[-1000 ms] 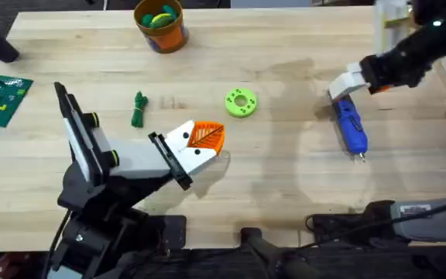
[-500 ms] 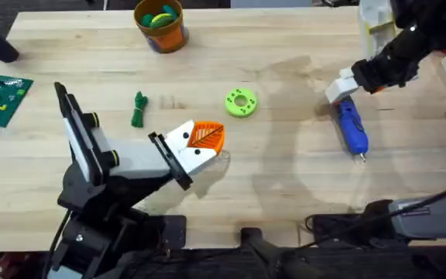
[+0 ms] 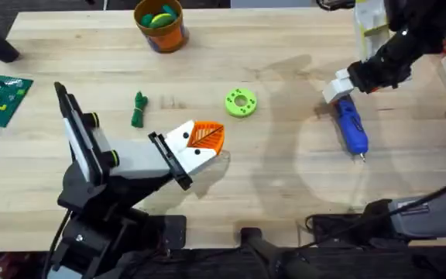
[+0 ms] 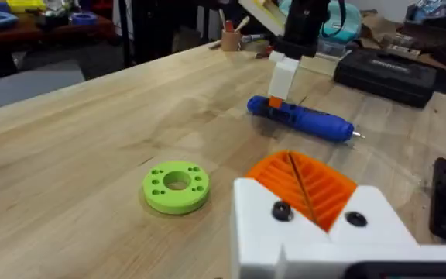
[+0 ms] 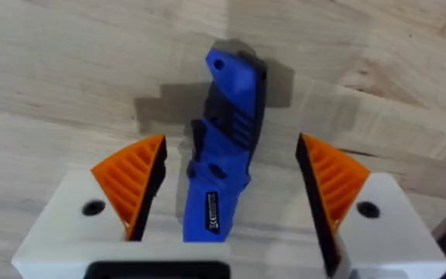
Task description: Pick up the gripper from the table and insert it into the empty holder that is missing its gripper. Then pick up a screw, insert it into the mounting hole, and use the screwdriver to tighten it. Finally, clean up the table by picking up the vegetable and placing it into the bucket.
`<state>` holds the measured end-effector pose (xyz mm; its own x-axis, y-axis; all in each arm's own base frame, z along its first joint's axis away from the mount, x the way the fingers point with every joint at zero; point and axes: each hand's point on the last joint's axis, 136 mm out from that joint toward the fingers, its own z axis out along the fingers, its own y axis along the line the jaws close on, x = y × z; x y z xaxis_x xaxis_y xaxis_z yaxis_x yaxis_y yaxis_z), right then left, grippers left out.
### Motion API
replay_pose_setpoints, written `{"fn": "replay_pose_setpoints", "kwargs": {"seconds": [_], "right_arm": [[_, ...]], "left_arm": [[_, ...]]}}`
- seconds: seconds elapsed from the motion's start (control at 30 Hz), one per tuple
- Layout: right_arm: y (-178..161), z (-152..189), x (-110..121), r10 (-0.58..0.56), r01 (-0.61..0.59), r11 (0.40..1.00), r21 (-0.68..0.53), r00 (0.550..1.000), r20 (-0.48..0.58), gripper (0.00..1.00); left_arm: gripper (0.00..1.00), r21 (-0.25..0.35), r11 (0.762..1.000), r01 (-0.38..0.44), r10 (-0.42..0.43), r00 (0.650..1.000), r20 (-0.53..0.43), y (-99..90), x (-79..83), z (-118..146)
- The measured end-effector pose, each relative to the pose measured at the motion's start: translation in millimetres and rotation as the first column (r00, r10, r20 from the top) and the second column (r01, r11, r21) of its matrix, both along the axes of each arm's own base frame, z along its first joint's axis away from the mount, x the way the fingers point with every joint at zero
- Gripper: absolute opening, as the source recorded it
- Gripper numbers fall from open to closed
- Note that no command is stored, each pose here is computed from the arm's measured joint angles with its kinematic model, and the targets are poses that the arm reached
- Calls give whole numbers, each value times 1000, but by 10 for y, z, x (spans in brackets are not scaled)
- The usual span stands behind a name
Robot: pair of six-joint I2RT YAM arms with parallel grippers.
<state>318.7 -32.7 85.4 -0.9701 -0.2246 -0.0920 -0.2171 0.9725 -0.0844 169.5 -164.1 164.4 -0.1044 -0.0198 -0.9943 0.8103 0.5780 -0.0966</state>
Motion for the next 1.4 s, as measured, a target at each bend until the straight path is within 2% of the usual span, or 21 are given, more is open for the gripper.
{"fn": "replay_pose_setpoints", "kwargs": {"seconds": [0.47, 0.77, 1.3, 1.33, 1.4], "right_arm": [[7, -480, -124, -8, 8, 1000, -1, 1000, 7, 994], [12, -497, -51, -8, 7, 1000, 3, 998, 56, 994], [-34, -554, -54, -44, 42, 998, 52, 998, 38, 989], [-34, -553, -54, -44, 42, 998, 51, 998, 38, 969], [-65, -550, -28, -51, 49, 998, 41, 998, 47, 788]], "left_arm": [[6, 0, 1000, 0, 0, 1000, 0, 0, 0, 0], [6, 0, 1000, 0, 0, 1000, 0, 0, 0, 0], [6, 0, 1000, 0, 0, 1000, 0, 0, 1, 0], [6, 0, 1000, 0, 0, 1000, 0, 0, 0, 0], [6, 0, 1000, 0, 0, 1000, 0, 0, 0, 0]]}}
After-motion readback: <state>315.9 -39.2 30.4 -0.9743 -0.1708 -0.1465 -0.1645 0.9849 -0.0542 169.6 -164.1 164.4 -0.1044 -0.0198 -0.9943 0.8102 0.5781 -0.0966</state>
